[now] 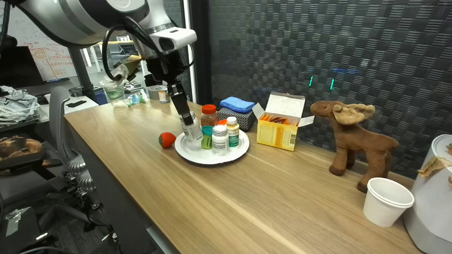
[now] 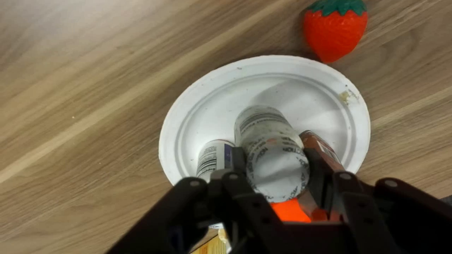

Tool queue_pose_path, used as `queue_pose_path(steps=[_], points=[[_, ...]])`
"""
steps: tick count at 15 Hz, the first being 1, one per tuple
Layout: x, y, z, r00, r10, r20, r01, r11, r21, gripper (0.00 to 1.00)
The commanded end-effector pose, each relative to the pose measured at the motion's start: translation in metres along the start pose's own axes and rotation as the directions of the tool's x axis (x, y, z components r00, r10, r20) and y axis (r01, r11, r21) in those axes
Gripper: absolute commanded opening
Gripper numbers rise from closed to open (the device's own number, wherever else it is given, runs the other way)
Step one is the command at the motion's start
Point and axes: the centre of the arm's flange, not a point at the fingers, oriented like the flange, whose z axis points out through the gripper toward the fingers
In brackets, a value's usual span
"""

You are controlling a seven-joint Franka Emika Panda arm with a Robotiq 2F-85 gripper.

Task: Pick up the objects from the table and put them on the white plate.

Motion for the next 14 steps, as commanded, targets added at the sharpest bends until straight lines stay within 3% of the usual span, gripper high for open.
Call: queue_pose_path(steps=[1,14], points=[[0.013,0.005,0.011,1.0,0.005,0.011,-0.005,0.999,0.035,0.19],[0.025,0.01,0.033,0.997,-0.008,0.079,-0.003,0.99,0.142,0.19]])
